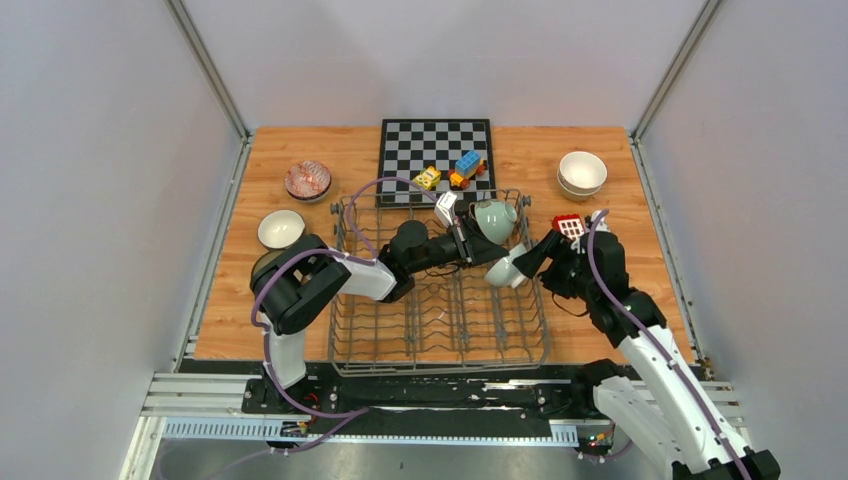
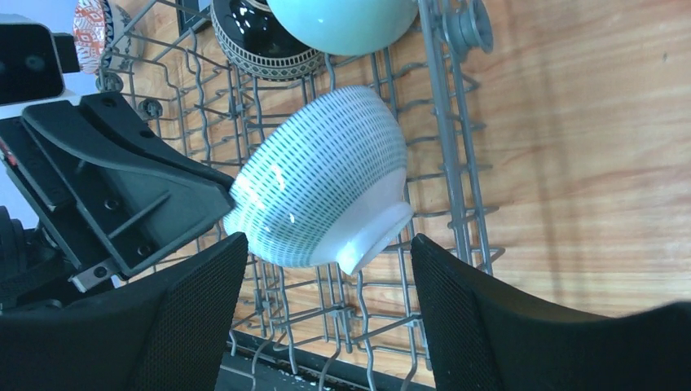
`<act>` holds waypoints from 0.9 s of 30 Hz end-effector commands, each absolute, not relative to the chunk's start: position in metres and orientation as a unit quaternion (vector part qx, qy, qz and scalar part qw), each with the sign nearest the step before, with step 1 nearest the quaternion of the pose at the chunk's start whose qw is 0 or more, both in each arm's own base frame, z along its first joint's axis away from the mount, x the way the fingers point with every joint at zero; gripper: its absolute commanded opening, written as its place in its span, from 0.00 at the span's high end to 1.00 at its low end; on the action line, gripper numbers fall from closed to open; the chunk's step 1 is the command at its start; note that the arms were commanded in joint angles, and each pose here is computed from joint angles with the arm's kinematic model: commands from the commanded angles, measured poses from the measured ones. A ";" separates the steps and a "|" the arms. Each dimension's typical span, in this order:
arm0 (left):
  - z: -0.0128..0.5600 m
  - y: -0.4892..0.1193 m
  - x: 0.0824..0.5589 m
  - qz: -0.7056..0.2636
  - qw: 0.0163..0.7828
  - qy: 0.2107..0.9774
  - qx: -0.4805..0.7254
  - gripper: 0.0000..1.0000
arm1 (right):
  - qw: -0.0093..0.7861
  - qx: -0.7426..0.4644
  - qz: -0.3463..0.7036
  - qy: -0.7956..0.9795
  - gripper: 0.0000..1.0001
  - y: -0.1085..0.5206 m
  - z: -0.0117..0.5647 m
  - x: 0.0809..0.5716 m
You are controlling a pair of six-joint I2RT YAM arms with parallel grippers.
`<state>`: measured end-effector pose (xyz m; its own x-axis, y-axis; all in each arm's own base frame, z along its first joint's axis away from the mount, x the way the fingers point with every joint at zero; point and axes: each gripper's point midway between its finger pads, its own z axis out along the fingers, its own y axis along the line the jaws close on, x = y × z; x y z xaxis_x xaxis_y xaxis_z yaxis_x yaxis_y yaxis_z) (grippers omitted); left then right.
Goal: Unload the bowls from the dish rack
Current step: Pick up the bowl from the dish rack.
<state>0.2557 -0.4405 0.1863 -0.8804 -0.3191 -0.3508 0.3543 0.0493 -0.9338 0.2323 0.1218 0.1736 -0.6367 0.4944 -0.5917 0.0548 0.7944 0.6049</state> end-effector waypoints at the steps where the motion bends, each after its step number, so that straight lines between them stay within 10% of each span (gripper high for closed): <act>1: 0.205 -0.442 0.258 -0.703 0.268 0.659 0.019 1.00 | 0.377 0.232 0.330 0.833 0.21 0.127 0.168 0.230; 27: 0.198 -0.447 0.239 -0.711 0.246 0.658 0.030 1.00 | 0.365 0.244 0.391 0.809 0.37 0.148 0.166 0.246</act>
<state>0.2605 -0.4395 0.1843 -0.8695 -0.3521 -0.3465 0.3472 0.0632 -0.9356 0.2406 0.1424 0.1592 -0.6103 0.6890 -0.3910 0.1627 0.5920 0.7893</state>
